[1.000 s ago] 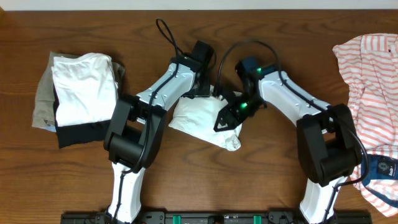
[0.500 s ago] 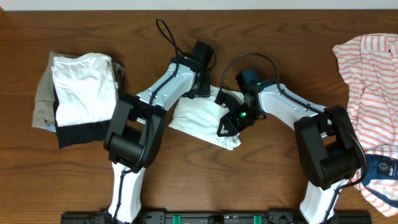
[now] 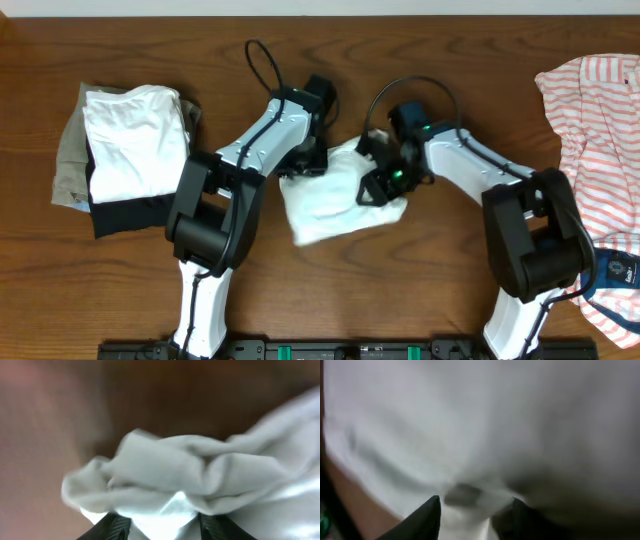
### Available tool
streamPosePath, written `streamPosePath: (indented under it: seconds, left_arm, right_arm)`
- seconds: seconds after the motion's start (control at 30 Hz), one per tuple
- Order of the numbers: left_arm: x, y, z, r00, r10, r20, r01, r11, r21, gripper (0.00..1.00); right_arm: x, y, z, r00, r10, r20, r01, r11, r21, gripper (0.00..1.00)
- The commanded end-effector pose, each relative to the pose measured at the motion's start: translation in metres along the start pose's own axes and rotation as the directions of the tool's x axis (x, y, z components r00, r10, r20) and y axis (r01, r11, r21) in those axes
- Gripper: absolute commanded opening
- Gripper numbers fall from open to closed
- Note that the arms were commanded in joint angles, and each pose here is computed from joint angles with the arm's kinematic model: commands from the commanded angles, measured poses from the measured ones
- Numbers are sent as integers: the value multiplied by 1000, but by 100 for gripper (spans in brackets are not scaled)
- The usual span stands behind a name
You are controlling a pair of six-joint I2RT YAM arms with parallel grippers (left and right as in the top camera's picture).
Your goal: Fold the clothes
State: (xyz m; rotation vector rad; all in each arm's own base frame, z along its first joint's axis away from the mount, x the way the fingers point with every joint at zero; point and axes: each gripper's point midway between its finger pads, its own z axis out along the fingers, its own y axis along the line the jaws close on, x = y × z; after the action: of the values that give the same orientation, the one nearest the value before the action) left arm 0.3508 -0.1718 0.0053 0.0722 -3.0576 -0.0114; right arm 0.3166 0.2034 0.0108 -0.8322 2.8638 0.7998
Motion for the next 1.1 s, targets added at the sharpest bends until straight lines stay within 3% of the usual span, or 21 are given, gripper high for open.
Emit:
streamPosePath:
  seconds: [0.0, 0.27, 0.43, 0.63, 0.8, 0.87, 0.93, 0.97, 1.07]
  left_arm:
    - [36, -14, 17, 982, -15, -191, 32, 996, 85, 41]
    - [68, -42, 3, 933, -5, -360, 101, 963, 249, 25]
    - [73, -48, -3, 922, 0, -388, 119, 952, 281, 23]
    - [68, -49, -22, 943, 33, -331, 79, 945, 318, 15]
    - [45, -40, -64, 989, 55, -136, -7, 944, 329, 17]
    - [30, -31, -83, 996, 86, 1, -82, 950, 300, 27]
    - [16, -23, -98, 989, 96, 113, -122, 960, 254, 59]
    - [7, -18, -105, 981, 96, 171, -133, 966, 221, 66]
    - [-11, -12, -113, 956, 108, 271, -157, 974, 165, 73]
  right_arm:
    - [-8, -60, -16, 999, 35, 34, -41, 973, 228, 51]
    - [-41, -79, -31, 984, 25, 177, -71, 964, 257, 54]
    - [-47, -78, -31, 981, 8, 194, -59, 963, 261, 55]
    - [-57, -72, -38, 976, -7, 219, -48, 968, 244, 54]
    - [-79, -56, -80, 960, -36, 278, -39, 965, 260, 55]
    - [-89, -47, -105, 946, -60, 318, -31, 962, 273, 56]
    - [-94, -39, -124, 933, -80, 351, -24, 959, 283, 59]
    - [-95, -34, -132, 928, -88, 363, -21, 958, 287, 60]
    - [-86, -26, -140, 933, -80, 350, -24, 959, 283, 60]
